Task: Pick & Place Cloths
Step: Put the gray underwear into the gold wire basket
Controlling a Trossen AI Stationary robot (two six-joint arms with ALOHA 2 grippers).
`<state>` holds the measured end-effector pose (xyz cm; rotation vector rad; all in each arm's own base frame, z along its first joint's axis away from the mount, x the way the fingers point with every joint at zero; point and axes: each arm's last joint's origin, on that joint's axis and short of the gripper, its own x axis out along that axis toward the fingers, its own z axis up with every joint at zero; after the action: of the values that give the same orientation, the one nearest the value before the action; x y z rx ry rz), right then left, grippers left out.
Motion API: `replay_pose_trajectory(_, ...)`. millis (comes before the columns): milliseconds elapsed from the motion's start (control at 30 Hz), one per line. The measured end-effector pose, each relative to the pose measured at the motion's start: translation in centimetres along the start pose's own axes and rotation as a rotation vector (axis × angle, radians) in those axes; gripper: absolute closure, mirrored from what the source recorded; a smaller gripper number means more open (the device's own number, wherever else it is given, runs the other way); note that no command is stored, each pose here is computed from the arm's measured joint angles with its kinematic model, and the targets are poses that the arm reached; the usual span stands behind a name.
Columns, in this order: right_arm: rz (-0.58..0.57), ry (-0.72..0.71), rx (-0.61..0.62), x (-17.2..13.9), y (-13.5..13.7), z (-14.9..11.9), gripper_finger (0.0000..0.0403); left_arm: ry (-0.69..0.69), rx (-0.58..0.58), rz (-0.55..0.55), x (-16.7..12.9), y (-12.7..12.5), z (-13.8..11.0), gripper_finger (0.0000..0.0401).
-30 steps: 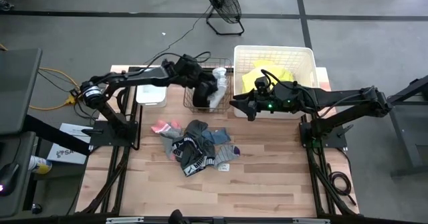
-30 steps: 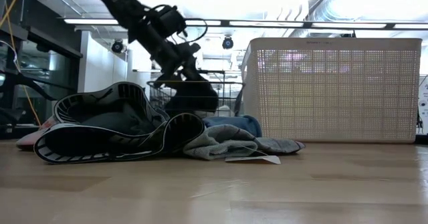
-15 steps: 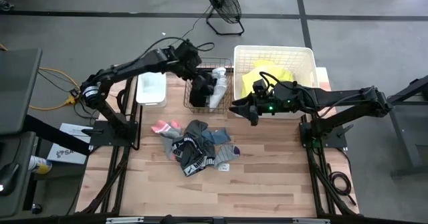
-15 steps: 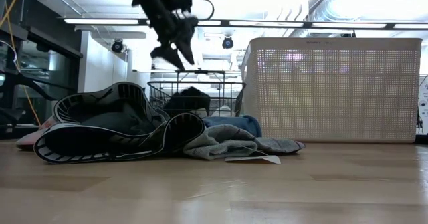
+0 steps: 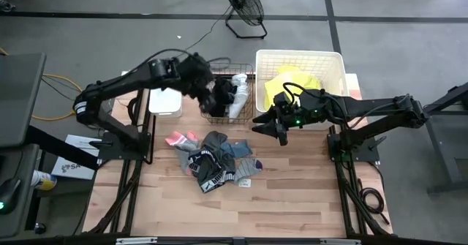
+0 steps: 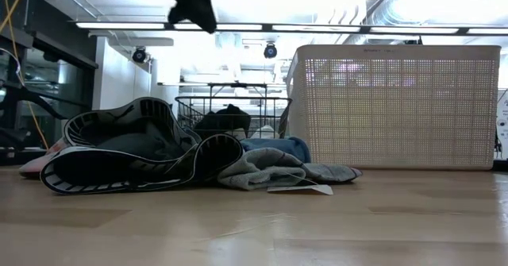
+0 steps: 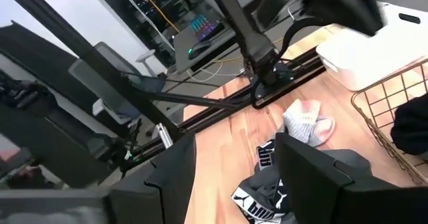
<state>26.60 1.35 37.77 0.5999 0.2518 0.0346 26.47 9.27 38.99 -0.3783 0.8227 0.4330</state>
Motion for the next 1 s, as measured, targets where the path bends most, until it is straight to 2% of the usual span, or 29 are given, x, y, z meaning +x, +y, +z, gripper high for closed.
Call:
replay_pose_trajectory(133,0.000,0.000,-0.004,0.0,0.0,0.0,0.0206,0.069,0.028,0.003,-0.7,-2.0,-1.5,0.0393)
replay_pose_trajectory(367,0.022,0.015,-0.030,0.0,0.1,0.0,0.0206,0.198,0.149,0.011,-0.4,-6.0,-5.0,0.0399)
replay_pose_trajectory(567,0.039,0.031,-0.034,0.0,0.1,-0.1,0.0206,0.294,0.191,-0.001,0.8,-8.3,-8.2,0.0398)
replay_pose_trajectory(733,0.007,0.067,-0.052,0.0,-0.2,-0.5,0.0206,0.259,0.254,-0.022,2.5,-9.9,-10.2,0.0397)
replay_pose_trajectory(867,-0.005,0.084,-0.049,0.0,-0.3,-0.6,0.0206,0.223,0.314,-0.071,3.7,-10.9,-11.4,0.0368)
replay_pose_trajectory(1000,-0.008,0.089,-0.047,0.0,-0.3,-0.7,0.0206,0.209,0.326,-0.090,5.1,-11.1,-12.5,0.0293)
